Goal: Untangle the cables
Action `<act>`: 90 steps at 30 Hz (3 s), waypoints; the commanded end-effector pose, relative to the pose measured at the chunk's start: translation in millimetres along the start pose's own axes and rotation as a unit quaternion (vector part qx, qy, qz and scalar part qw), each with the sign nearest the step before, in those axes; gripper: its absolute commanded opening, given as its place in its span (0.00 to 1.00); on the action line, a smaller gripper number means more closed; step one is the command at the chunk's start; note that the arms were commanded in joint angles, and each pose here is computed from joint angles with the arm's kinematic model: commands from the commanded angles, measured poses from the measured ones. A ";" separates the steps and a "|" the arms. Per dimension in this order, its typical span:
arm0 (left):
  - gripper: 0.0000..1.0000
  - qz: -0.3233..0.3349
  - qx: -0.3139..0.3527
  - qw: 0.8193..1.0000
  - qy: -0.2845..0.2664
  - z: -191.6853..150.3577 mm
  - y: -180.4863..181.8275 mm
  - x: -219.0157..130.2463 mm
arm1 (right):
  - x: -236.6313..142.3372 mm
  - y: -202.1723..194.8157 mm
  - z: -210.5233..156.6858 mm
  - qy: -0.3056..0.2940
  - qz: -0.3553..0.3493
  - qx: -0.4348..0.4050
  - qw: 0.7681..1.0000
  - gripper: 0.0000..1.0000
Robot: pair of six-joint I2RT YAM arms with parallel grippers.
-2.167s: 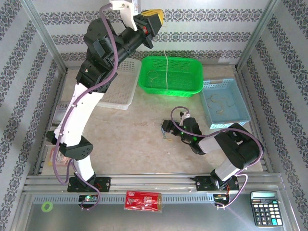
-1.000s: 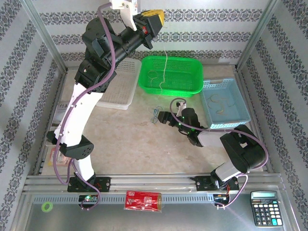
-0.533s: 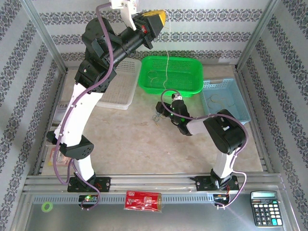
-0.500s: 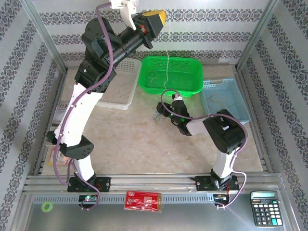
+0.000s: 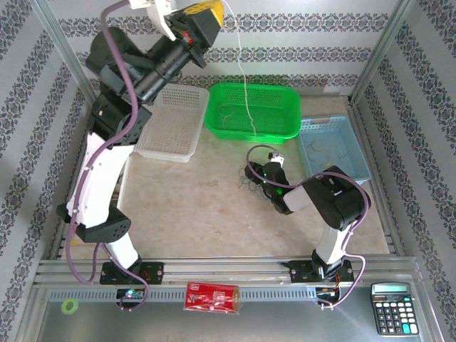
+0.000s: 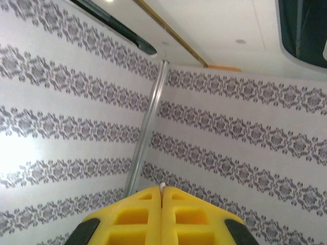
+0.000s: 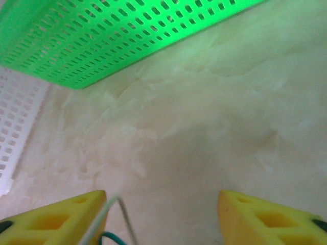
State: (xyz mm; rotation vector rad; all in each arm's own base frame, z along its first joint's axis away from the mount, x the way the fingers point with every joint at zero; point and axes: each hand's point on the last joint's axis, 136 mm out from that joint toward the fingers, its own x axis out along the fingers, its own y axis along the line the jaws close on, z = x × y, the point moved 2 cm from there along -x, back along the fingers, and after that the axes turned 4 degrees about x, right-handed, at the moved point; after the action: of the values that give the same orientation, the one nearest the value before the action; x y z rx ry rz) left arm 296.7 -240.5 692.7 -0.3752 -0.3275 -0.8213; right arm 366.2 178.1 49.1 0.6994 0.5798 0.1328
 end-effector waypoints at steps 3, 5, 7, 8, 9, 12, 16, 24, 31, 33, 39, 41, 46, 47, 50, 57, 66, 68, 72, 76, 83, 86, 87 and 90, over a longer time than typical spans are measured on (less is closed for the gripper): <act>0.00 0.012 0.038 0.997 -0.069 50.4 -4.1 -23.8 | -6.6 -34.1 -11.4 0.008 -0.054 0.013 0.998 0.78; 0.00 0.016 0.043 0.996 -0.075 56.0 -4.3 -28.5 | -7.7 -36.6 -12.4 0.008 -0.058 0.013 0.998 0.82; 0.00 0.022 0.051 0.995 -0.080 61.9 -3.9 -33.3 | -8.2 -38.7 -13.3 0.009 -0.061 0.014 0.998 0.83; 0.00 0.023 0.054 0.995 -0.082 63.8 -4.3 -35.1 | -8.2 -40.0 -13.8 0.010 -0.062 0.014 0.998 0.83; 0.00 0.027 0.057 0.994 -0.084 66.4 -4.0 -37.7 | -8.4 -42.2 -14.8 0.011 -0.065 0.016 0.998 0.83; 0.00 0.035 0.068 0.993 -0.089 72.6 -3.8 -43.8 | -9.0 -49.2 -17.9 0.014 -0.072 0.024 0.997 0.83; 0.00 0.047 0.084 0.991 -0.096 81.9 -4.3 -53.5 | -11.0 -57.4 -19.9 0.013 -0.081 0.031 0.996 0.84; 0.00 0.060 0.101 0.990 -0.083 82.4 -2.8 -61.9 | -13.1 -50.6 -19.7 0.025 -0.065 0.022 0.997 0.90; 0.00 0.074 0.119 0.986 -0.095 92.2 -2.6 -70.2 | -15.5 -54.3 -22.4 0.031 -0.072 0.016 0.997 0.92; 0.00 0.075 0.121 0.985 -0.097 94.8 -3.4 -73.1 | -14.6 -53.2 -23.4 0.035 -0.068 0.018 0.997 0.93; 0.00 0.070 0.113 0.989 -0.066 77.0 -0.2 -68.7 | -14.1 -28.7 -22.9 0.056 -0.018 0.007 0.998 0.93; 0.00 0.067 0.107 0.991 -0.050 64.8 2.3 -64.4 | -18.0 -17.0 -21.2 0.065 0.007 -0.005 0.998 0.93; 0.00 0.051 0.084 0.995 -0.014 34.1 6.9 -53.9 | -34.1 6.5 -12.7 0.075 0.049 -0.032 0.995 0.94; 0.00 0.047 0.080 0.996 -0.008 28.4 7.6 -52.1 | -37.7 9.9 -11.0 0.076 0.054 -0.037 0.995 0.94; 0.00 0.045 0.067 0.997 0.004 13.0 11.9 -47.6 | -46.8 18.4 -7.3 0.080 0.066 -0.052 0.993 0.95; 0.00 0.034 0.040 0.998 0.028 -14.7 16.7 -40.0 | -69.4 42.6 9.3 0.071 0.098 -0.074 0.990 0.95; 0.00 0.030 0.015 0.998 0.048 -44.0 24.3 -33.9 | -109.1 103.9 48.6 0.034 0.177 -0.117 0.977 0.94; 0.00 0.029 0.011 0.998 0.050 -47.8 24.9 -31.8 | -116.4 121.2 56.2 0.026 0.198 -0.133 0.971 0.93; 0.00 0.023 0.001 0.999 0.047 -48.7 24.3 -29.1 | -121.2 147.8 64.3 0.015 0.224 -0.155 0.962 0.94; 0.00 0.019 -0.006 0.999 0.045 -49.3 23.7 -26.1 | -120.6 169.4 64.9 0.012 0.244 -0.173 0.954 0.94; 0.00 0.015 -0.016 0.999 0.042 -48.0 23.4 -22.1 | -111.2 188.0 57.2 0.014 0.255 -0.185 0.949 0.94; 0.00 0.012 -0.020 0.999 0.038 -45.3 22.0 -22.0 | -102.3 191.6 55.4 0.013 0.252 -0.187 0.949 0.94; 0.00 0.011 -0.022 0.999 0.038 -45.3 21.3 -21.9 | -98.8 192.8 55.3 0.012 0.250 -0.186 0.950 0.94; 0.00 0.011 -0.024 0.999 0.034 -42.2 20.4 -22.7 | -86.4 198.6 57.7 0.006 0.247 -0.180 0.952 0.94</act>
State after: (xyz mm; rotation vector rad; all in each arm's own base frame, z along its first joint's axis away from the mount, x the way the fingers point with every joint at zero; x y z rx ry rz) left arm 313.5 -241.2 614.0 -0.3555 -0.1483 -0.8002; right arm 328.9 262.1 233.8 0.4731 0.4352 0.6900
